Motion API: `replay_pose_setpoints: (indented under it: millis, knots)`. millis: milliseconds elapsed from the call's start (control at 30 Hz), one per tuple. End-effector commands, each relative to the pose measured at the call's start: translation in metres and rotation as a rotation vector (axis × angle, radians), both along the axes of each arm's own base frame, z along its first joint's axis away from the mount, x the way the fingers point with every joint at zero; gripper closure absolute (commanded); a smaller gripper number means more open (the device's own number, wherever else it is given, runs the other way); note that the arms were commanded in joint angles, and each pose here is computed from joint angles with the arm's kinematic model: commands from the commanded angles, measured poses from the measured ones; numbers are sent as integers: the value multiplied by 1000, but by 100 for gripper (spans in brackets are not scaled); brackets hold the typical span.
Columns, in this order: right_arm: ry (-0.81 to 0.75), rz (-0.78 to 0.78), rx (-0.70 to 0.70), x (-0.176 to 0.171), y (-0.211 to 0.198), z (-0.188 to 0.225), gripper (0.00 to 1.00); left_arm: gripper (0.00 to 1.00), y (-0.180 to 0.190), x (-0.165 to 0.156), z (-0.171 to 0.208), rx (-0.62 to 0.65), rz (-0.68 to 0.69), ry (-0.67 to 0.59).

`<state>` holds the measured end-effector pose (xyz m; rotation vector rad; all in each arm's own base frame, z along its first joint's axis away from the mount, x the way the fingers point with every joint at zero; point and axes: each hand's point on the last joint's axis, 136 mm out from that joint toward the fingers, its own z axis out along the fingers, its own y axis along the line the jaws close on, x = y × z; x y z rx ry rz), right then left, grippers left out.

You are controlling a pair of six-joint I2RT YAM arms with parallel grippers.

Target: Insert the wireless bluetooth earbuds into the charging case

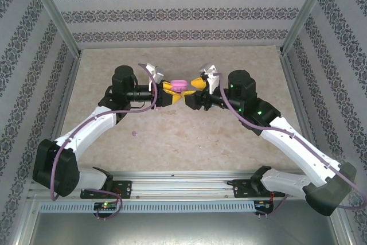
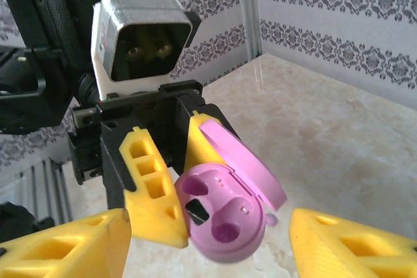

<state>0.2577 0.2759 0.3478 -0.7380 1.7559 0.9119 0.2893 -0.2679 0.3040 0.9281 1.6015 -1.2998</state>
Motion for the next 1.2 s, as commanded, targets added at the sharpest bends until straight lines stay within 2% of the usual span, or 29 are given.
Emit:
replay_pose_setpoints:
  millis: [0, 100, 267, 467, 567, 700, 833, 1167]
  knots:
    - [84, -48, 82, -3, -13, 19, 34, 80, 16, 8, 7, 49, 96, 5]
    - [185, -170, 83, 13, -27, 5, 35, 80, 30, 13, -4, 117, 164, 23]
    - [441, -360, 85, 42, -46, -53, 37, 80, 53, 12, -16, 195, 256, 39]
    - [665, -342, 69, 56, -13, -123, 48, 80, 78, 9, -25, 265, 374, 60]
    - [724, -329, -3, 57, 13, -154, 53, 80, 94, 9, -31, 314, 451, 76]
    - [748, -321, -85, 50, 44, -183, 56, 80, 121, 15, -38, 369, 565, 129]
    - [733, -313, -145, 31, 71, -207, 60, 79, 141, 24, -41, 353, 636, 189]
    - [575, -167, -396, -30, 149, -238, 61, 79, 160, 68, -41, 264, 682, 293]
